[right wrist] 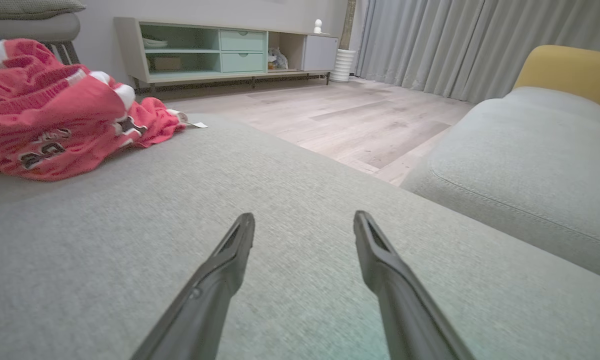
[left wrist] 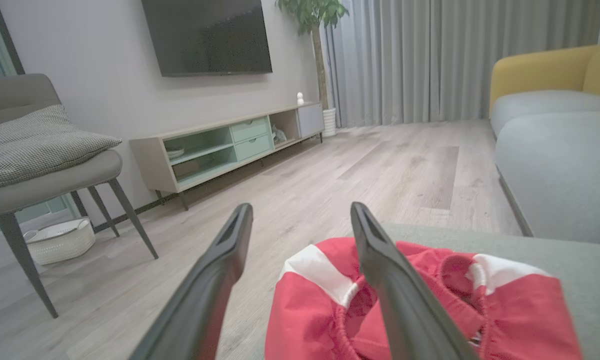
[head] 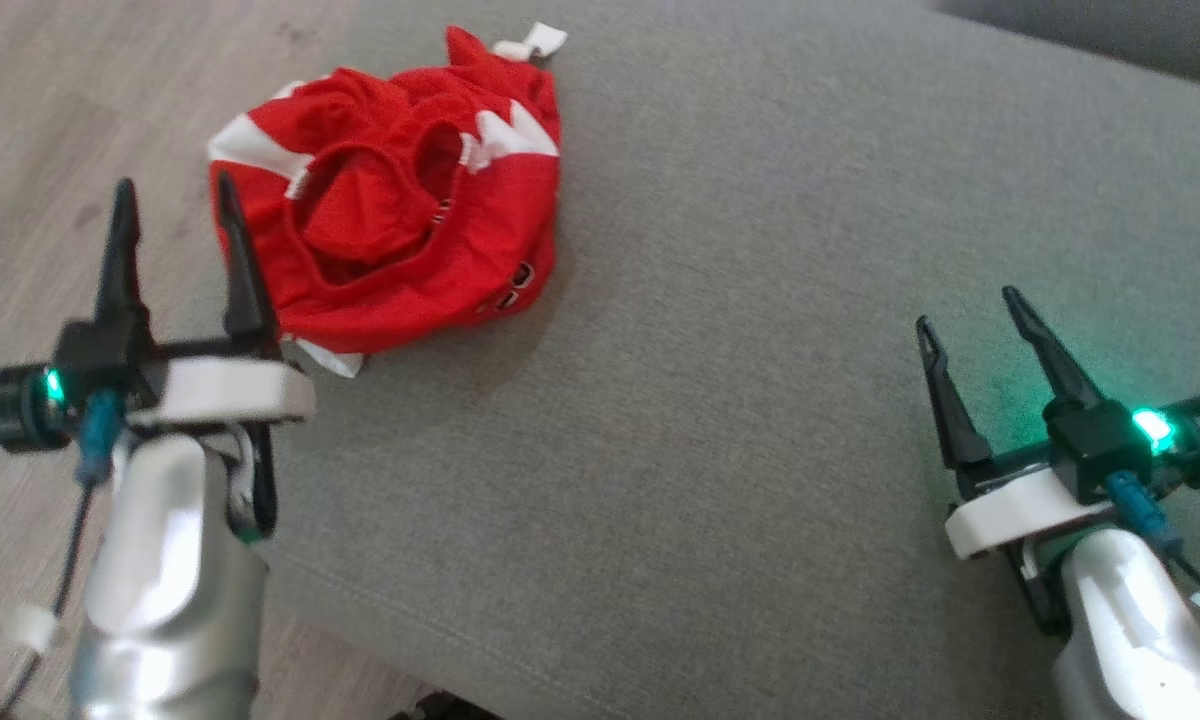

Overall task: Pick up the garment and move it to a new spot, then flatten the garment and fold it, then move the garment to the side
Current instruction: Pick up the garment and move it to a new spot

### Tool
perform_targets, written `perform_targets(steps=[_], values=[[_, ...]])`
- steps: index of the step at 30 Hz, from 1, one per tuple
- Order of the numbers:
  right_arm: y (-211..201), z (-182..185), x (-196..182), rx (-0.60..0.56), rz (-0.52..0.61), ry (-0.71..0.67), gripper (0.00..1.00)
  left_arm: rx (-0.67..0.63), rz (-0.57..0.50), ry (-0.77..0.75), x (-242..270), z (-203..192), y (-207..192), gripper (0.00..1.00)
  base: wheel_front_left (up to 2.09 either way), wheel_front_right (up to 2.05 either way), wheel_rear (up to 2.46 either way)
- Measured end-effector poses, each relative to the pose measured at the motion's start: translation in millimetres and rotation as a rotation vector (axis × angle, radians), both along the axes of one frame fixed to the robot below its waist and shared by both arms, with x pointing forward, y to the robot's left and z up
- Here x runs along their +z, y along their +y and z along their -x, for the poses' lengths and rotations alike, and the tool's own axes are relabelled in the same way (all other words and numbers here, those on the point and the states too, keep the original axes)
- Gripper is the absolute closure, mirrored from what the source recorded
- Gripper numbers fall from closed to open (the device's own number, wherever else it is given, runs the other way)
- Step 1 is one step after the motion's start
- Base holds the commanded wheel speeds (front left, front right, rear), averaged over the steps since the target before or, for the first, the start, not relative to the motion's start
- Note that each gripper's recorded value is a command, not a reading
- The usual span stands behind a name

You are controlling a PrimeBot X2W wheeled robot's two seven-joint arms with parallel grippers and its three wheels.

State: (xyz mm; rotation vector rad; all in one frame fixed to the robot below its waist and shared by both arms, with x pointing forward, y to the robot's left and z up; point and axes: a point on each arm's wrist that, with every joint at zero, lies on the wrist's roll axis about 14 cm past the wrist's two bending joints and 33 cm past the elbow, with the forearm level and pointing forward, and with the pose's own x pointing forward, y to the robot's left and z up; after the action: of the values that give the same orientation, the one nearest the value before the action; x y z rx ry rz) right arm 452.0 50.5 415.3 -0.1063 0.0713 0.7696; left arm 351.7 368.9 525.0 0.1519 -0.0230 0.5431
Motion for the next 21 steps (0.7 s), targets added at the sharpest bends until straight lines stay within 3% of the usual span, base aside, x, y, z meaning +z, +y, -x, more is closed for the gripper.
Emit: perform_targets(steps=[9, 15, 16, 17, 18, 21], values=[[-40, -23, -28, -0.060, 0.060, 0.010, 0.00, -0.020, 0.117, 0.265, -76, -47, 8, 0.00, 0.00, 0.00, 0.00], [-48, -32, -31, -0.079, 0.053, -0.002, 0.00, 0.004, 0.211, 0.484, -135, -44, 5, 0.00, 0.00, 0.00, 0.00], [-49, -32, -32, -0.081, 0.052, -0.002, 0.00, 0.006, 0.224, 0.499, -141, -43, 5, 0.25, 0.00, 0.00, 0.00], [-50, -33, -33, -0.083, 0.052, -0.001, 0.00, 0.003, 0.227, 0.502, -143, -44, 5, 0.92, 0.00, 0.00, 0.00], [-50, -33, -33, -0.084, 0.051, 0.000, 0.00, -0.006, 0.224, 0.494, -143, -46, 5, 1.00, 0.00, 0.00, 0.00], [-50, -32, -33, -0.083, 0.048, -0.003, 0.00, -0.018, 0.183, 0.441, -131, -56, 9, 1.00, 0.00, 0.00, 0.00]])
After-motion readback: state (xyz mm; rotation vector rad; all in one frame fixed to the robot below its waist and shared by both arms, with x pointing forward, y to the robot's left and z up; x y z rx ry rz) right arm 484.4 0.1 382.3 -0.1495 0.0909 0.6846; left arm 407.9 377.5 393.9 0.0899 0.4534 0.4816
